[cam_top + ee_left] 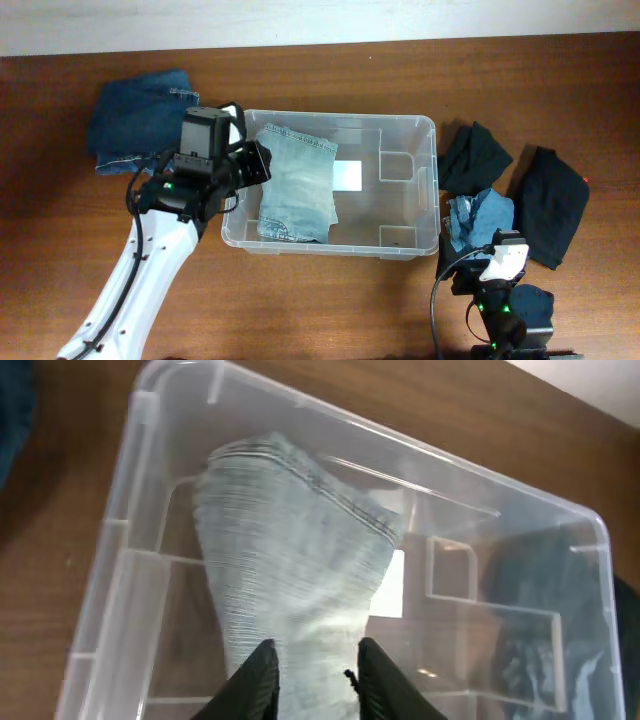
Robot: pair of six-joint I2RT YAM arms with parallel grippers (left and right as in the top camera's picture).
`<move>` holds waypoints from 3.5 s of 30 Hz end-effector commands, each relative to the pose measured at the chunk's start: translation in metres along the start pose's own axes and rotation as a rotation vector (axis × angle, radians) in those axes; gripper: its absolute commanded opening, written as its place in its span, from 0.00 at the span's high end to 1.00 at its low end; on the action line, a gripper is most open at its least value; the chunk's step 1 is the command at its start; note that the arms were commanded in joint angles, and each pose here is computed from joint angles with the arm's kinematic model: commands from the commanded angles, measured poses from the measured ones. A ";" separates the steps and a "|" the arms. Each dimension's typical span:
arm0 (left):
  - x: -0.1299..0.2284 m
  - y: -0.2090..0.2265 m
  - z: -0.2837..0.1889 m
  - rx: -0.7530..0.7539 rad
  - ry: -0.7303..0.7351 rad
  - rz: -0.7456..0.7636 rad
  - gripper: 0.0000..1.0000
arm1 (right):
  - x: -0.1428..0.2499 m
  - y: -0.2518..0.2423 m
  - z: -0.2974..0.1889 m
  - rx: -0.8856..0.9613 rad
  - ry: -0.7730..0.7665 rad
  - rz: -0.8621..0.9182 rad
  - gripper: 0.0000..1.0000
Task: Pack container
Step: 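Carry the light-blue jeans over the bin and lower them inside, then press and flatten the light-blue jeans in the bin with the left gripper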
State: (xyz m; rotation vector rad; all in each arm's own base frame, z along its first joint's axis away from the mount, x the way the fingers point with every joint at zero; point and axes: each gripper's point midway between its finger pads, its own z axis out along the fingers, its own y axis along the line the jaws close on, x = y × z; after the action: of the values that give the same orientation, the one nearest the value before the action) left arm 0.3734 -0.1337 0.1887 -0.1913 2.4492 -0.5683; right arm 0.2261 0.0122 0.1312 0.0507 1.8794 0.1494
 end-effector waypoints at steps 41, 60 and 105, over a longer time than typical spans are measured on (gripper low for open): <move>-0.002 -0.016 0.068 -0.266 0.216 0.694 0.93 | 0.002 -0.001 0.001 0.003 0.001 0.010 0.01; 0.022 0.009 0.105 -0.344 0.420 0.685 0.89 | 0.002 -0.001 0.001 0.003 0.001 0.010 0.02; 0.046 -0.022 0.004 -0.208 0.623 0.678 0.76 | 0.002 -0.001 0.001 0.003 0.001 0.010 0.02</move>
State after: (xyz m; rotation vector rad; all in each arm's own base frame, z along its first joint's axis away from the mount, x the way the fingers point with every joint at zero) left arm 0.3024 -0.1722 0.1210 0.8838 3.0704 -0.2019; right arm 0.2260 0.0122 0.1309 0.0508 1.8805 0.1494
